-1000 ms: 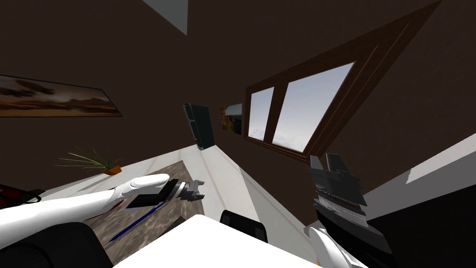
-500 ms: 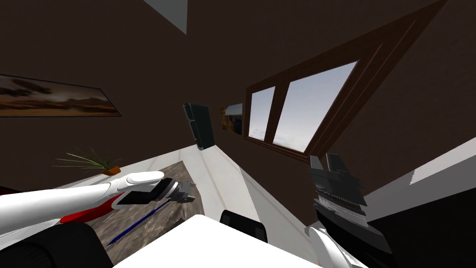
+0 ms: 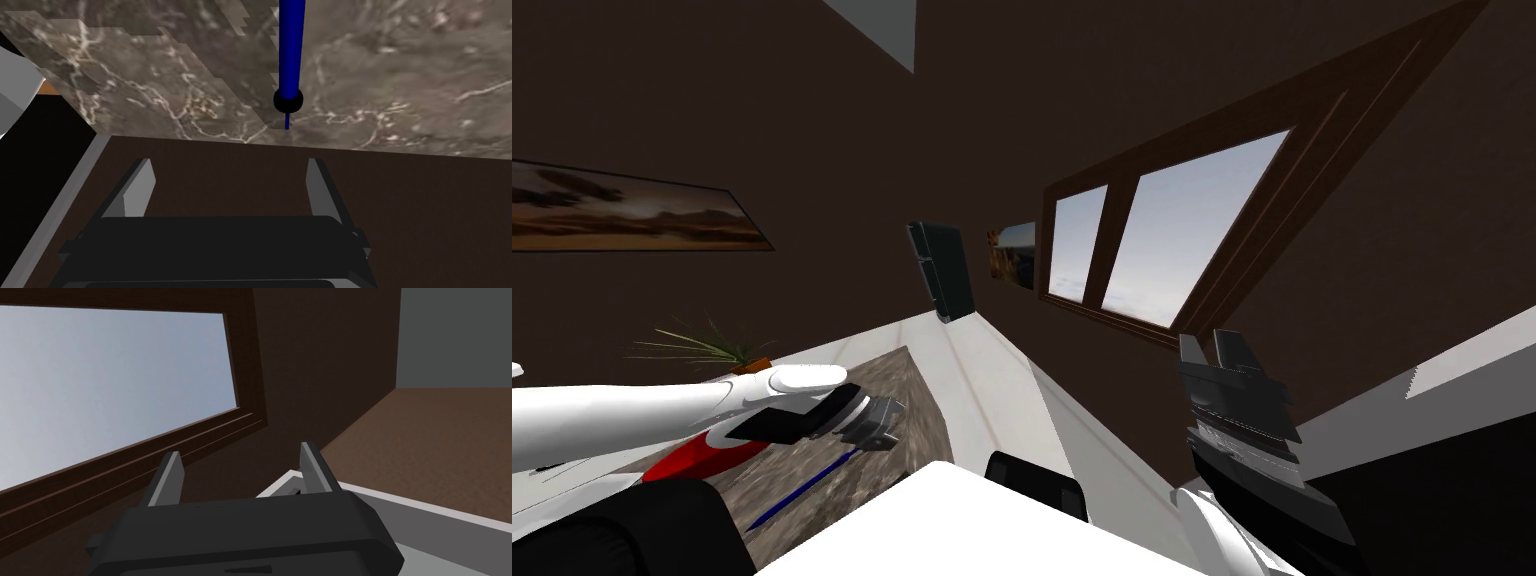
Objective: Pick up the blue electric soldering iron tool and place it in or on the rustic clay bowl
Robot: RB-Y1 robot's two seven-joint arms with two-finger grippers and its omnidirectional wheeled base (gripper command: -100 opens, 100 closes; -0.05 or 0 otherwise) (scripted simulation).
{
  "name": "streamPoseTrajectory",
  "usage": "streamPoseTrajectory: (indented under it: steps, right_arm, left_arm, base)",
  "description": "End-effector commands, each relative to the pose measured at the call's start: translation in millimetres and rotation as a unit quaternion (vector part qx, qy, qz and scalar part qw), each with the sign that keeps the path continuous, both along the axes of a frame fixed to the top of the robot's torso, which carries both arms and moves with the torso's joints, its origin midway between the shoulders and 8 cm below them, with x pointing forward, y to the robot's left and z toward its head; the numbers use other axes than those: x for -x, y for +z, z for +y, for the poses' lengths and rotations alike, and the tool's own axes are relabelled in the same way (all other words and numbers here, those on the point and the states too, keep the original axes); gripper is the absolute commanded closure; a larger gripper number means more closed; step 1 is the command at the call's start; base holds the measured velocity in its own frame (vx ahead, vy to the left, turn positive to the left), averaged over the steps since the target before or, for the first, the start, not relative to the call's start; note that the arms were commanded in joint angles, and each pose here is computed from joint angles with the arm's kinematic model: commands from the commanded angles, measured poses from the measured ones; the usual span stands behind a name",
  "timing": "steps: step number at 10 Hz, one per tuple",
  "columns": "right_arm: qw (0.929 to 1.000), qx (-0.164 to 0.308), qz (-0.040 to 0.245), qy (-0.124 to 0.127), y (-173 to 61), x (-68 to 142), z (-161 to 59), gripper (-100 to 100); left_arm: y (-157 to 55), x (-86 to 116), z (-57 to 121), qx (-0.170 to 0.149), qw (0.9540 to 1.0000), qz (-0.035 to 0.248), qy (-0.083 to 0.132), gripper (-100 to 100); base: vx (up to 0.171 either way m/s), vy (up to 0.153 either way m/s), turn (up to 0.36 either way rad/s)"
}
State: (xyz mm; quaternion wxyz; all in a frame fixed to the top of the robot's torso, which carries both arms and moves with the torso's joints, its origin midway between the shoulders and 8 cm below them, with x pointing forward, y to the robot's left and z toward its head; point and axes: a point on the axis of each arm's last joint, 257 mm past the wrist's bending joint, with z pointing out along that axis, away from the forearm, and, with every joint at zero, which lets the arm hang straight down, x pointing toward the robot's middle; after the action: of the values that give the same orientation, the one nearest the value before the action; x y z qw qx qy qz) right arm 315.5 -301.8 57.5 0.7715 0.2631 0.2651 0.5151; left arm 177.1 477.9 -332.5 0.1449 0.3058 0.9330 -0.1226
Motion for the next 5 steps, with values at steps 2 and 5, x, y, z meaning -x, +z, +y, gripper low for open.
streamPoseTrajectory:
  steps: [2,5]
  right_arm:
    - [1.0,0.0,0.0,0.0,0,0,0,0]
    - [1.0,0.0,0.0,0.0,0,0,0,0]
  left_arm:
    - [-1,36,49.0,-0.05,0.9976,0.048,0.004,-100]
    - [0,83,87.0,-0.089,0.9906,0.104,0.015,-100]
  base:
    - [-0.011,0.03,0.01]
    - [-0.012,0.027,0.008]
